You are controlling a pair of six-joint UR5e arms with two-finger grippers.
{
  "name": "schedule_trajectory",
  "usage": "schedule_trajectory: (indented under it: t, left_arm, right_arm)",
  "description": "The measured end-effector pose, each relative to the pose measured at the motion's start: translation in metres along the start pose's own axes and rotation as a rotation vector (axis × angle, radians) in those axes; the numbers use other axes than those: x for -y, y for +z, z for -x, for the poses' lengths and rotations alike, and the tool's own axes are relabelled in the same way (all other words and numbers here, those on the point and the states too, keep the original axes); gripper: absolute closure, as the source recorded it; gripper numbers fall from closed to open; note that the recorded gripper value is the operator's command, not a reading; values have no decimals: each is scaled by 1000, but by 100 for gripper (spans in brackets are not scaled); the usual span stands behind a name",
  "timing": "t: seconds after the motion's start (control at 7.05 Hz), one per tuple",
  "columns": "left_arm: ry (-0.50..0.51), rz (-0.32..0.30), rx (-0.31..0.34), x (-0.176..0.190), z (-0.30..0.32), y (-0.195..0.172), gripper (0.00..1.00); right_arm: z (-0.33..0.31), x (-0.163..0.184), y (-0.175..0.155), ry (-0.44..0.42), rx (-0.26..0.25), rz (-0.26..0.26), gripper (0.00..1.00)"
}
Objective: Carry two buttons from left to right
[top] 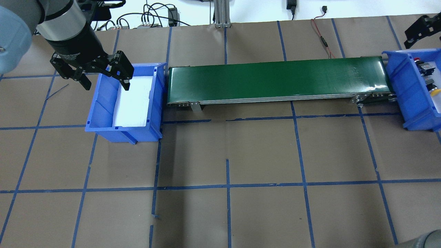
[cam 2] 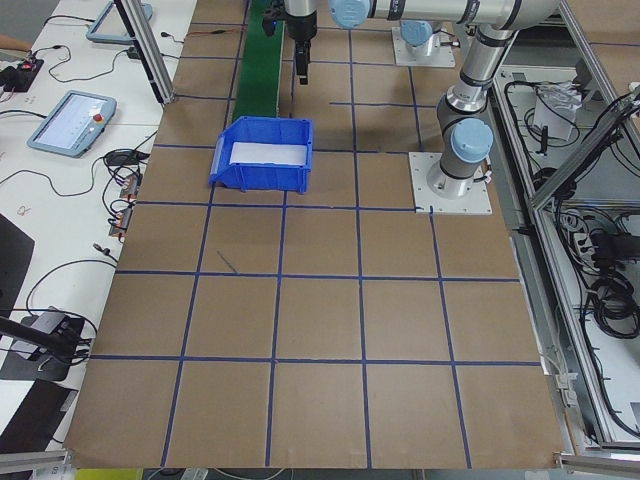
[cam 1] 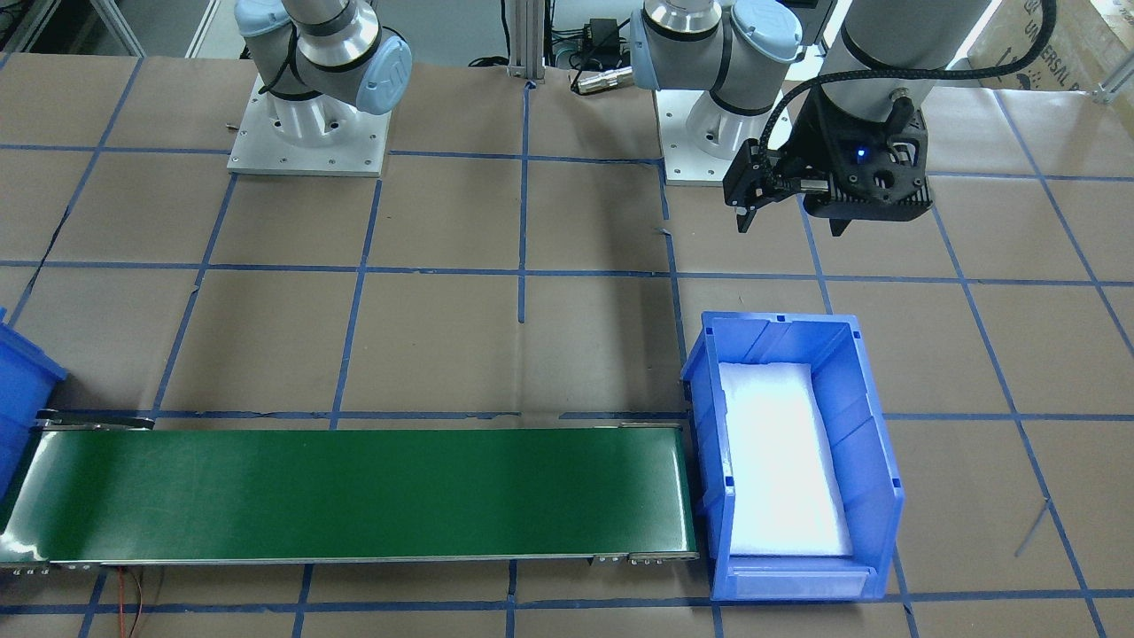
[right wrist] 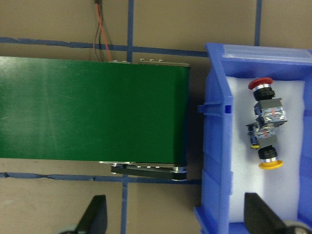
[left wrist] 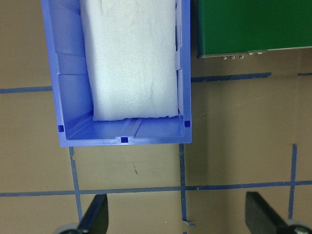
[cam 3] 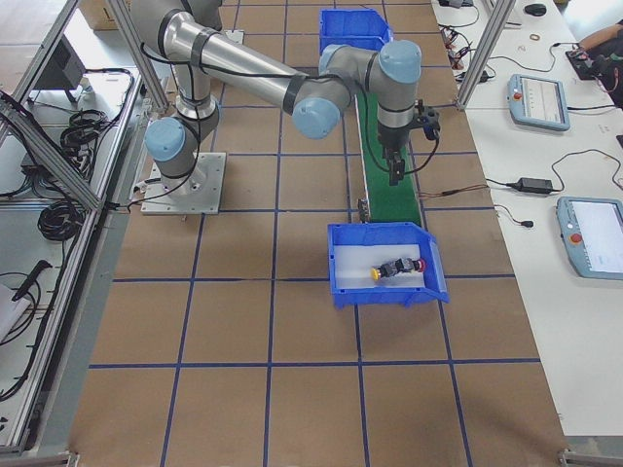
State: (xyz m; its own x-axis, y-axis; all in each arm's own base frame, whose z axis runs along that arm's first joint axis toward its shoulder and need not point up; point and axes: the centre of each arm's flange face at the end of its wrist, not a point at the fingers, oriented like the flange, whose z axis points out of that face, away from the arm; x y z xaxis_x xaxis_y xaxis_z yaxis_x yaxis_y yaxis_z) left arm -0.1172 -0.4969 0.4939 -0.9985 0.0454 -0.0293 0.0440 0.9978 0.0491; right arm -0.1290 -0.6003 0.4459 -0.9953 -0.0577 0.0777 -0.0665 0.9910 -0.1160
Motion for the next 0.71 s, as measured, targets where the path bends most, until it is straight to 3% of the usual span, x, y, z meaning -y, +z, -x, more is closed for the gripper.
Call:
schedule_trajectory:
  t: [0.43,0.71]
  left_arm:
    - [0,0,0,0,0,0,0]
    - [1,1,1,0,0,0,0]
  right_arm:
    - [109,-6,-20,105,1,51,0]
    - [171,-8,-29,160,-18,53,0]
